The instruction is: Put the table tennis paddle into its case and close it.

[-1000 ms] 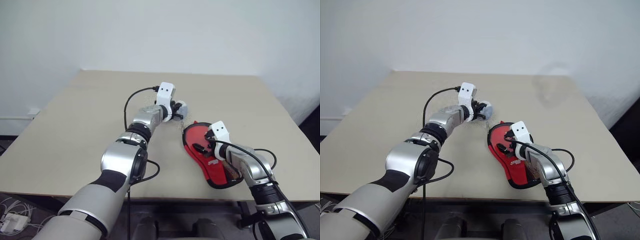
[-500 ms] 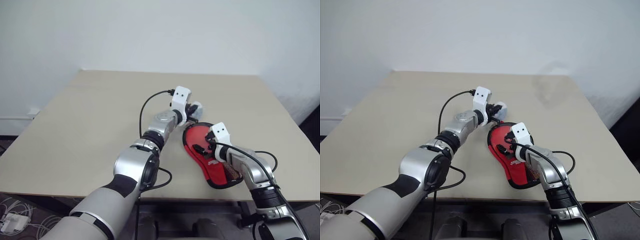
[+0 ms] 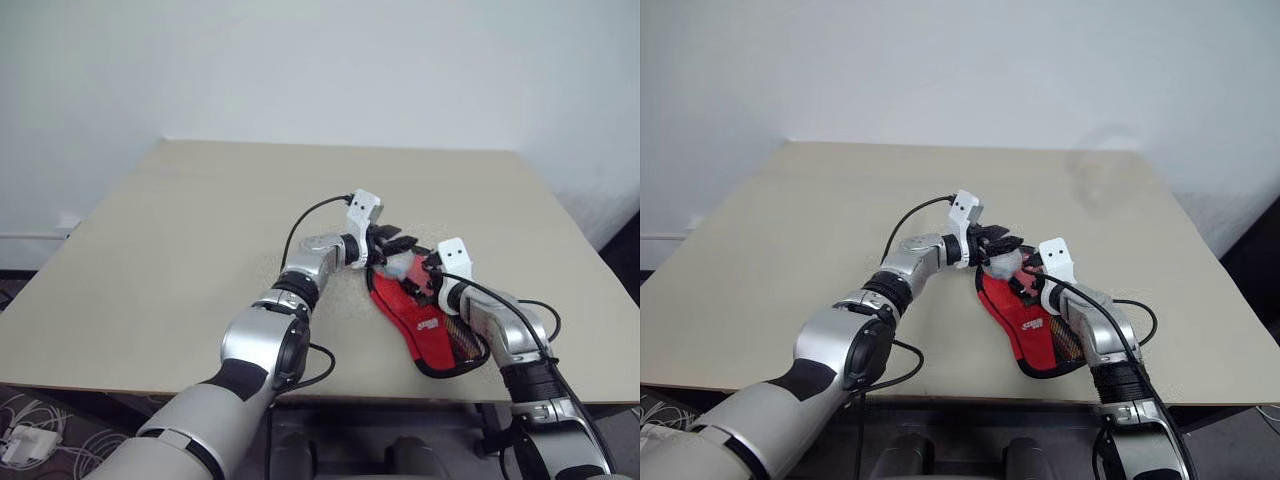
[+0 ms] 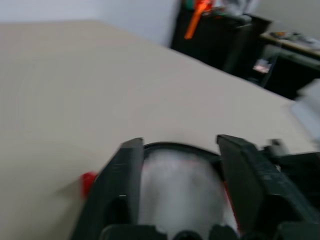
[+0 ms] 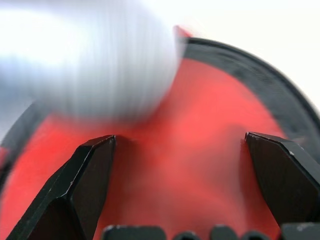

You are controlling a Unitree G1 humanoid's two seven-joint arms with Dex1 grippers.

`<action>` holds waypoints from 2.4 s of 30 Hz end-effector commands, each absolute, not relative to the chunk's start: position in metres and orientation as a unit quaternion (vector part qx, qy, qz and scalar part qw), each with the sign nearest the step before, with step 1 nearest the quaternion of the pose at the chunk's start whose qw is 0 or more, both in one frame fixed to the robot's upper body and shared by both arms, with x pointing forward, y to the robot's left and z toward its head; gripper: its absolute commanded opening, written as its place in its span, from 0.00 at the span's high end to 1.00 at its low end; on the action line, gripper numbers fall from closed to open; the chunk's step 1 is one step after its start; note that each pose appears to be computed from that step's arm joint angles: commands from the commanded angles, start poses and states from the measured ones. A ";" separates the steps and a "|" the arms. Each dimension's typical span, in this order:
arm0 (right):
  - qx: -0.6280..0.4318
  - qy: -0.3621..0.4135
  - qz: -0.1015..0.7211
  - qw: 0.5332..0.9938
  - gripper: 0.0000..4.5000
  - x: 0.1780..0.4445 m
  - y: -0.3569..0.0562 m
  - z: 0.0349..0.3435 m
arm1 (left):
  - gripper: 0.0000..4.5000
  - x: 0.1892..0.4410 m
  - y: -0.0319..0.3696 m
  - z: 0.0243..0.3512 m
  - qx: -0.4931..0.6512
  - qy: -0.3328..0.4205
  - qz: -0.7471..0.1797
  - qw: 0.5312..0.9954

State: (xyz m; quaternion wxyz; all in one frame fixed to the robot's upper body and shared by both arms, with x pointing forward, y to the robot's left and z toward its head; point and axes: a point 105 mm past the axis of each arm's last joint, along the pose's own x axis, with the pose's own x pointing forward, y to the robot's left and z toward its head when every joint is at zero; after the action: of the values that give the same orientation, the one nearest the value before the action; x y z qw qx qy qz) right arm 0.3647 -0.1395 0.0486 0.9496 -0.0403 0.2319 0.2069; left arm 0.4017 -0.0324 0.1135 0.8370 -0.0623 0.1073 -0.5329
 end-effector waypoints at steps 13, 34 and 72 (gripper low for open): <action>0.005 0.210 0.206 0.956 0.00 0.371 -0.173 0.073 | 0.31 0.388 0.013 0.163 -0.072 0.079 -0.626 0.773; 0.091 0.151 0.293 0.940 0.00 0.397 -0.153 0.142 | 0.31 0.346 -0.024 0.097 0.091 0.121 -0.534 0.832; 0.063 0.171 0.263 0.947 0.88 0.427 -0.108 0.125 | 0.30 0.378 0.018 0.040 0.171 0.239 -0.384 0.875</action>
State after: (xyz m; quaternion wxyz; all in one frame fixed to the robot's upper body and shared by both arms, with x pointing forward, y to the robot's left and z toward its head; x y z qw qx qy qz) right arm 0.4123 -0.1061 0.0962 0.9294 0.0784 0.2262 0.2809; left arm 0.3726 0.0024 0.0542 0.8727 0.1426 0.2042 -0.4199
